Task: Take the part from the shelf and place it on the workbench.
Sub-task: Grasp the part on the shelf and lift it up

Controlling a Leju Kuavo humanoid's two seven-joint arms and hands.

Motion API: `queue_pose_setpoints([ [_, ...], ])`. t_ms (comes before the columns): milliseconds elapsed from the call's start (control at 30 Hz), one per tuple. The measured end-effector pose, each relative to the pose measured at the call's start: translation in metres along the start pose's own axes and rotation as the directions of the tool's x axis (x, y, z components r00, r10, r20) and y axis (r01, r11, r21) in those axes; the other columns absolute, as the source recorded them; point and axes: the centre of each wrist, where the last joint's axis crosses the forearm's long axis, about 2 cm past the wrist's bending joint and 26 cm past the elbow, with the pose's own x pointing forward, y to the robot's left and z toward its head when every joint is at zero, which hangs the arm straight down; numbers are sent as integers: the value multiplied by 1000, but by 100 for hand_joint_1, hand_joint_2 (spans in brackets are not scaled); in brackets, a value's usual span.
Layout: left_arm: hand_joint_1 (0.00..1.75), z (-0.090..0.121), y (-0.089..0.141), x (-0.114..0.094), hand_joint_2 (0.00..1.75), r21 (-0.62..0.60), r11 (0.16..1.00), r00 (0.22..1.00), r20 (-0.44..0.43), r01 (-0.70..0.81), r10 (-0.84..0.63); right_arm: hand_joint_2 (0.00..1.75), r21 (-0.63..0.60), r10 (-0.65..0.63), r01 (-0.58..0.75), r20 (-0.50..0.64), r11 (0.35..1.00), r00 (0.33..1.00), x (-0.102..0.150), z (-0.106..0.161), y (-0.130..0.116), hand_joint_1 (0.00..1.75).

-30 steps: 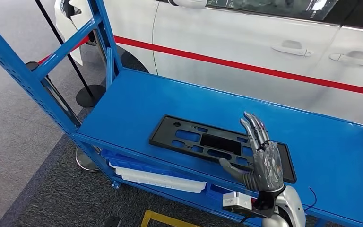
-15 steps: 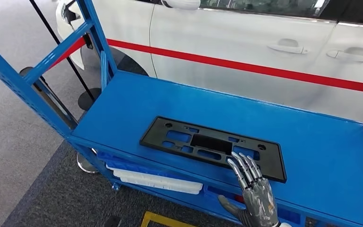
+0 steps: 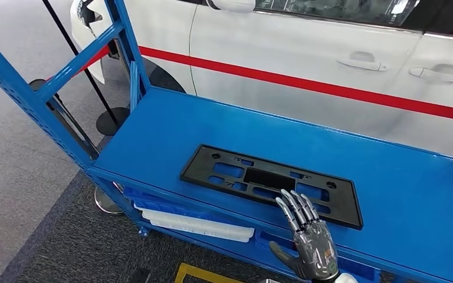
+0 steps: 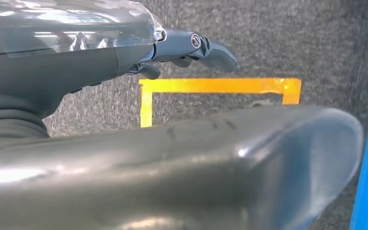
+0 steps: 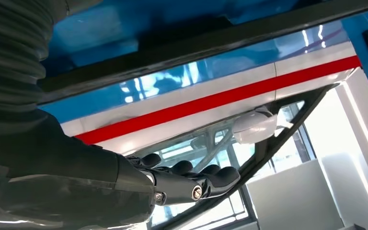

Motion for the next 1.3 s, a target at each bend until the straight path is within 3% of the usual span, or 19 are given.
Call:
queue_pose_setpoints([
  [500,0,0,-4,1,0,-17,1000,1000,-9,15,-15,175,57,92,-92,3,994,996,-2,-31,28,0],
  [967,0,-1,-6,5,0,-44,998,999,-12,48,-49,175,235,295,-293,29,927,955,-16,-106,73,2],
  [1100,0,-1,-8,6,0,-48,998,999,-9,46,-47,175,286,360,-355,38,890,932,-18,-124,83,174],
  [1300,0,0,-12,5,0,-56,997,999,-11,44,-45,175,350,436,-422,42,836,899,-15,-142,94,175],
])
